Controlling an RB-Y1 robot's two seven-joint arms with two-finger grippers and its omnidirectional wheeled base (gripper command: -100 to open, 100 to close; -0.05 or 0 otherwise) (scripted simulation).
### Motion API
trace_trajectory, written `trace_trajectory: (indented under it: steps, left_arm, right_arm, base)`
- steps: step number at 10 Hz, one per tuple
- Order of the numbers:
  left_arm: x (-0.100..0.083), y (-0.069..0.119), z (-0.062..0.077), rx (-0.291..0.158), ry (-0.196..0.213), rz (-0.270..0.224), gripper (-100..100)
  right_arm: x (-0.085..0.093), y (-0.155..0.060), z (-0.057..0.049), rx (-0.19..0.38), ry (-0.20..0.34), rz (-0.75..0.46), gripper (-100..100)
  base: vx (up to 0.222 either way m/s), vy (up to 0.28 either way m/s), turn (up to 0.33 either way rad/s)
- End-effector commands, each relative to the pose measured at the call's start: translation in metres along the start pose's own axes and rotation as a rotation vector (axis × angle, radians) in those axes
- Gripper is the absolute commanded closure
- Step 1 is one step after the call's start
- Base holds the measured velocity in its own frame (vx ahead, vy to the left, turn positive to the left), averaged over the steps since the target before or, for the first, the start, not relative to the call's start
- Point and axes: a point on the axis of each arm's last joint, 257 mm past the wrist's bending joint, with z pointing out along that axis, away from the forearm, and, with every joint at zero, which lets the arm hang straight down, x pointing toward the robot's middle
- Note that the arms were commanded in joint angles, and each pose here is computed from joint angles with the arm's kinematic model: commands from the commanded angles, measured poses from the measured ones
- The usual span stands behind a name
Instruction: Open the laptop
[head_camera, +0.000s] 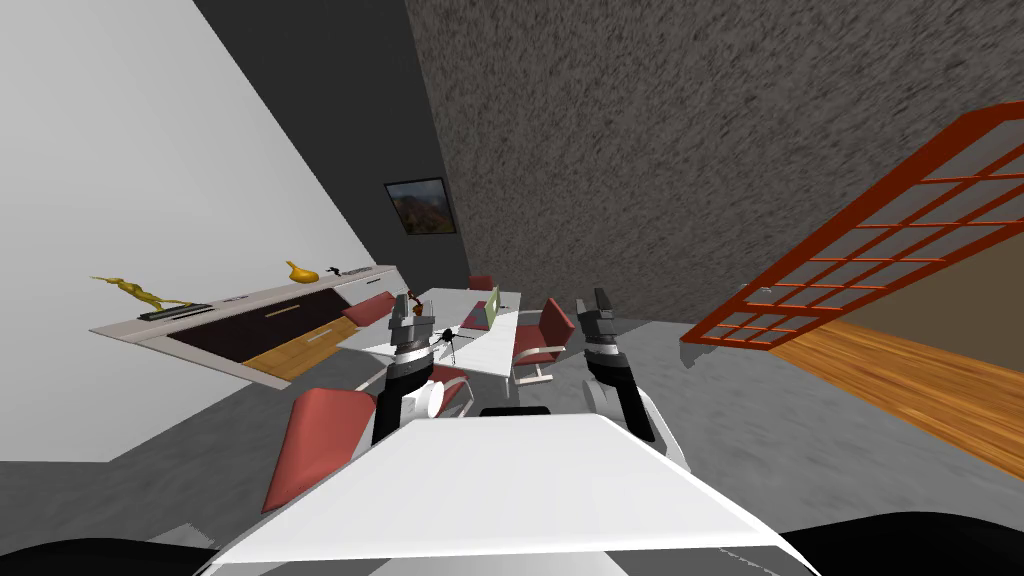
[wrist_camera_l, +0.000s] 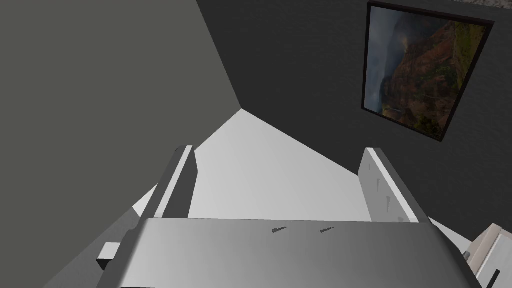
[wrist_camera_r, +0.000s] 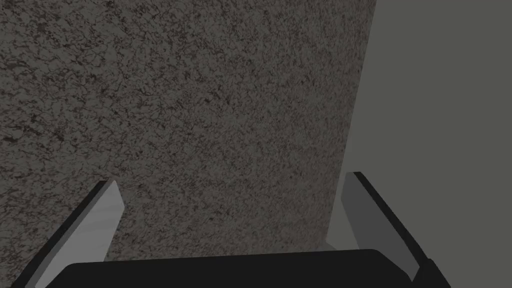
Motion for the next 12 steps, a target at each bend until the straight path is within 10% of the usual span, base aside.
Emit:
trace_trajectory:
  steps: [1,9,10,12]
  left_arm:
    - [0.000,0.000,0.000,0.000,0.000,0.000,0]
    - [0.000,0.000,0.000,0.000,0.000,0.000,0]
    - [0.003,0.003,0.000,-0.007,0.031,0.014,-100]
    - [0.007,0.010,0.001,-0.023,0.078,0.040,-100]
  right_arm:
    - [0.000,0.000,0.000,0.000,0.000,0.000,0]
    - [0.000,0.000,0.000,0.000,0.000,0.000,0]
    - [0.000,0.000,0.000,0.000,0.000,0.000,0]
    - [0.000,0.000,0.000,0.000,0.000,0.000,0]
  base:
    - [0.000,0.000,0.000]
    - [0.000,0.000,0.000]
    - [0.004,0.001,-0.029]
    - [-0.005,0.006,-0.065]
